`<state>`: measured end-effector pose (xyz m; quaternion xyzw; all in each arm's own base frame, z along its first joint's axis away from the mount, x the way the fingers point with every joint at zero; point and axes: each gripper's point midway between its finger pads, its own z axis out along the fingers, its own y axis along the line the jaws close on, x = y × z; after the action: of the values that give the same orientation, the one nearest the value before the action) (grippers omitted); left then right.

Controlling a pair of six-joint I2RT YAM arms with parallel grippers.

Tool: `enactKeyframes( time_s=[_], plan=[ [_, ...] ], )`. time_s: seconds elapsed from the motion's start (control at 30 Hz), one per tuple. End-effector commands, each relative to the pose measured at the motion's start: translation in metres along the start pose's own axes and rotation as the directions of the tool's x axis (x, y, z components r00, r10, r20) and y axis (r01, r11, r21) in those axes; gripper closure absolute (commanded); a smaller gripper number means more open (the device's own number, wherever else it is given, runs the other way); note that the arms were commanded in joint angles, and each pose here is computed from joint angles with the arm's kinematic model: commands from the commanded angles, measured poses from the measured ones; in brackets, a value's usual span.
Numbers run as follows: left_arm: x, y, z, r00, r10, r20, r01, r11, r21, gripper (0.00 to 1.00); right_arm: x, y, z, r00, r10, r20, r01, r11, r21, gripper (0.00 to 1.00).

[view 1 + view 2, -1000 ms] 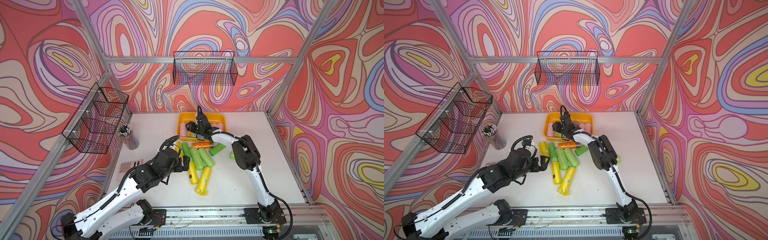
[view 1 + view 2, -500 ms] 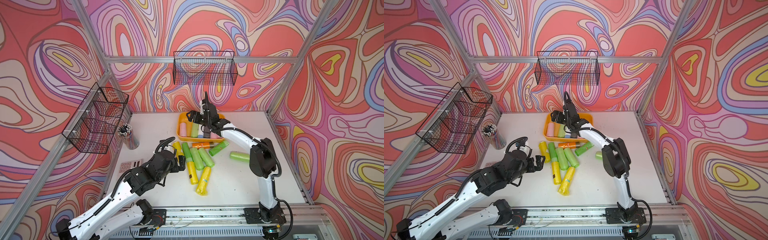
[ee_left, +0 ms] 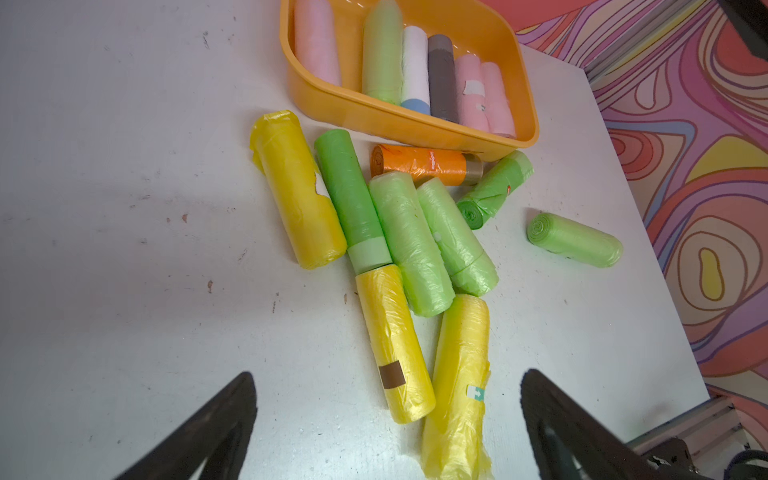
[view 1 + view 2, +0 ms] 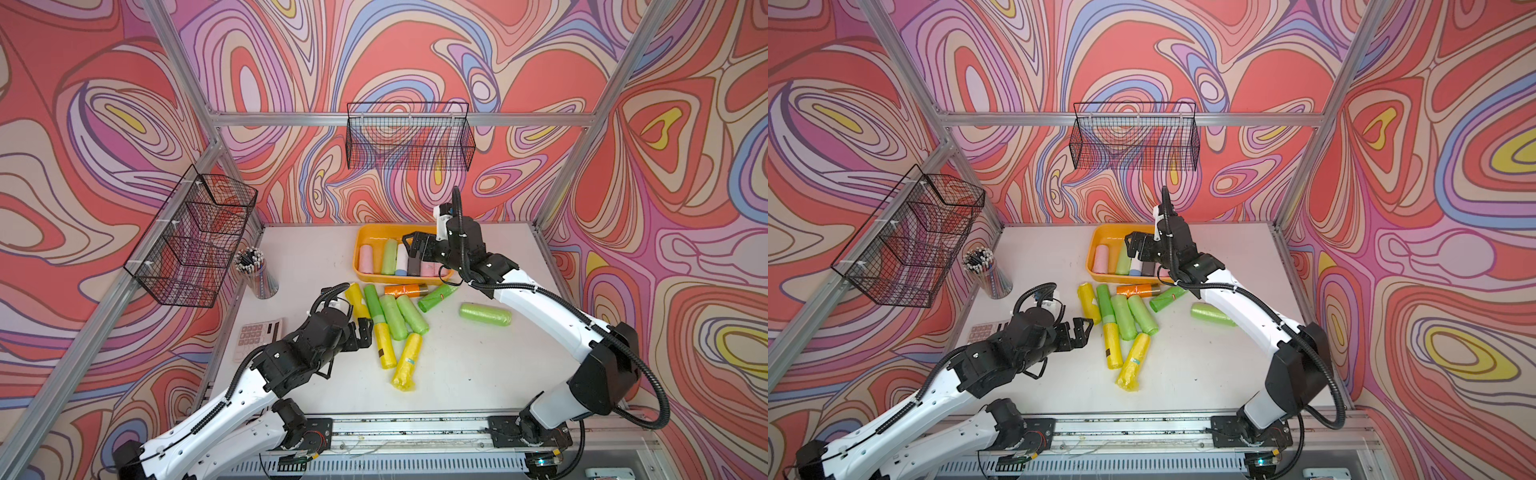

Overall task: Put the roll of trash bags into the storage box
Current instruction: Place the roll of trash bags in the storage box.

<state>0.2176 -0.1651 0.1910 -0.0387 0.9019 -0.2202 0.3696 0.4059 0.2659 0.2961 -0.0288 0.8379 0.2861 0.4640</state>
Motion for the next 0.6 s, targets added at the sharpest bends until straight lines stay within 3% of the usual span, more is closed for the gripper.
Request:
enactKeyframes(
  time_s=[0.0, 0.23, 0.57],
  plan=[
    [0.014, -0.014, 0.015, 0.997, -0.029, -0.069, 0.033, 0.998, 0.055, 0.00, 0.009, -0.012, -0.023, 1.000, -0.028, -0.008, 0.029, 0.999, 0.042, 0.02],
    [0.031, -0.037, 0.036, 0.987, -0.043, -0.157, 0.065, 0.988, 0.139, 0.00, 0.037, -0.041, -0.068, 1.000, -0.017, -0.022, 0.019, 0.991, 0.131, 0.02],
    [0.049, -0.072, 0.055, 0.973, 0.042, -0.225, 0.004, 0.979, 0.203, 0.04, 0.098, -0.059, -0.121, 0.996, 0.043, -0.077, -0.037, 0.996, 0.077, 0.02]
  ],
)
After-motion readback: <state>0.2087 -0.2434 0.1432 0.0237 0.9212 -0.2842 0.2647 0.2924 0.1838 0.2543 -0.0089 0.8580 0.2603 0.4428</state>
